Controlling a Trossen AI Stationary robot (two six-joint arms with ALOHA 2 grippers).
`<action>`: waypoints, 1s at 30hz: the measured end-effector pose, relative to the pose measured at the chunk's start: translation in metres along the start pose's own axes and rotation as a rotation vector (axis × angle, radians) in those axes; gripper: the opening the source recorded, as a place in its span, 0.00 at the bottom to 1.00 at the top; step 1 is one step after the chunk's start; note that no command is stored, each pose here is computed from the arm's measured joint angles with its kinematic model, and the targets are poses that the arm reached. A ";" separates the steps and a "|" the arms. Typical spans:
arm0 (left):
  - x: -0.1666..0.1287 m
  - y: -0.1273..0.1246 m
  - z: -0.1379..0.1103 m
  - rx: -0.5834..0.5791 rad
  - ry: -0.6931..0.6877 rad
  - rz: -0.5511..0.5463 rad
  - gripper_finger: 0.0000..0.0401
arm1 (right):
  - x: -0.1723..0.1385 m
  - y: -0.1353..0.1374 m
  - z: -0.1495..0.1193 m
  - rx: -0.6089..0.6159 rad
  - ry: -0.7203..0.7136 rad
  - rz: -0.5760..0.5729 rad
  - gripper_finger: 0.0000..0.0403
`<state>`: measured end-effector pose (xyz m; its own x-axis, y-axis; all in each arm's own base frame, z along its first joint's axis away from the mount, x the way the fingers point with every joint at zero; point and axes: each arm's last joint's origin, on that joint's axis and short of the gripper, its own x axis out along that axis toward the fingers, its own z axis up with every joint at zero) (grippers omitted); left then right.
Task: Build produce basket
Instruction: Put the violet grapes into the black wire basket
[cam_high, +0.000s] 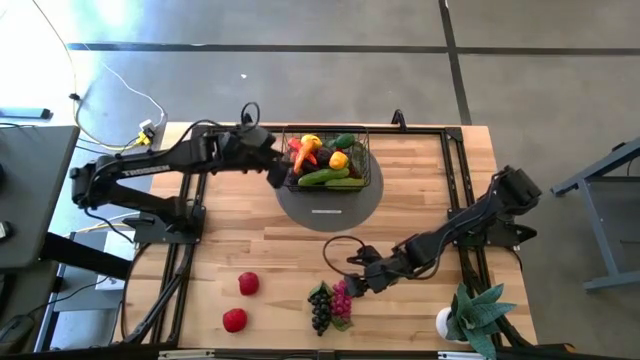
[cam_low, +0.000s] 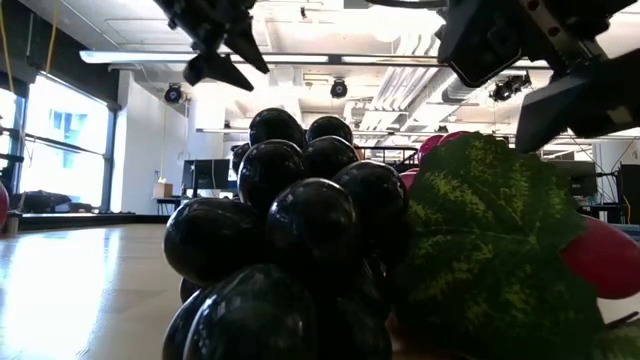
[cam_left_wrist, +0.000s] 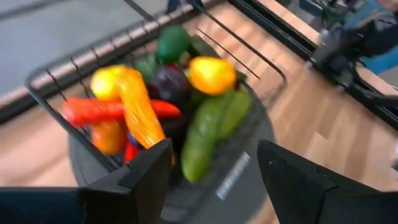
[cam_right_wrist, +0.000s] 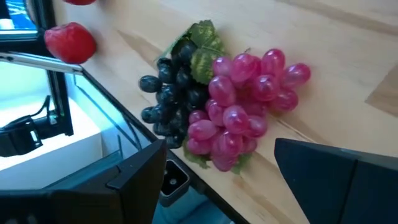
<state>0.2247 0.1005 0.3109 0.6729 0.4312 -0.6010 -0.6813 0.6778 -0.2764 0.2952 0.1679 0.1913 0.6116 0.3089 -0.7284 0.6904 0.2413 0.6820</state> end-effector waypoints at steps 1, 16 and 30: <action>-0.003 -0.003 -0.003 -0.004 0.010 -0.010 0.56 | 0.001 0.000 0.000 0.000 0.000 0.000 0.70; -0.022 -0.045 -0.045 0.024 0.161 -0.026 0.56 | 0.031 -0.012 0.001 0.050 0.013 -0.046 0.70; -0.026 -0.053 -0.052 0.036 0.142 -0.009 0.56 | 0.055 -0.020 0.016 0.080 -0.020 -0.058 0.70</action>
<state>0.2282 0.0229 0.3022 0.6299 0.3377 -0.6995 -0.6626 0.7035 -0.2570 0.3208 0.1651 0.1365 0.5766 0.2775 -0.7684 0.7533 0.1834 0.6315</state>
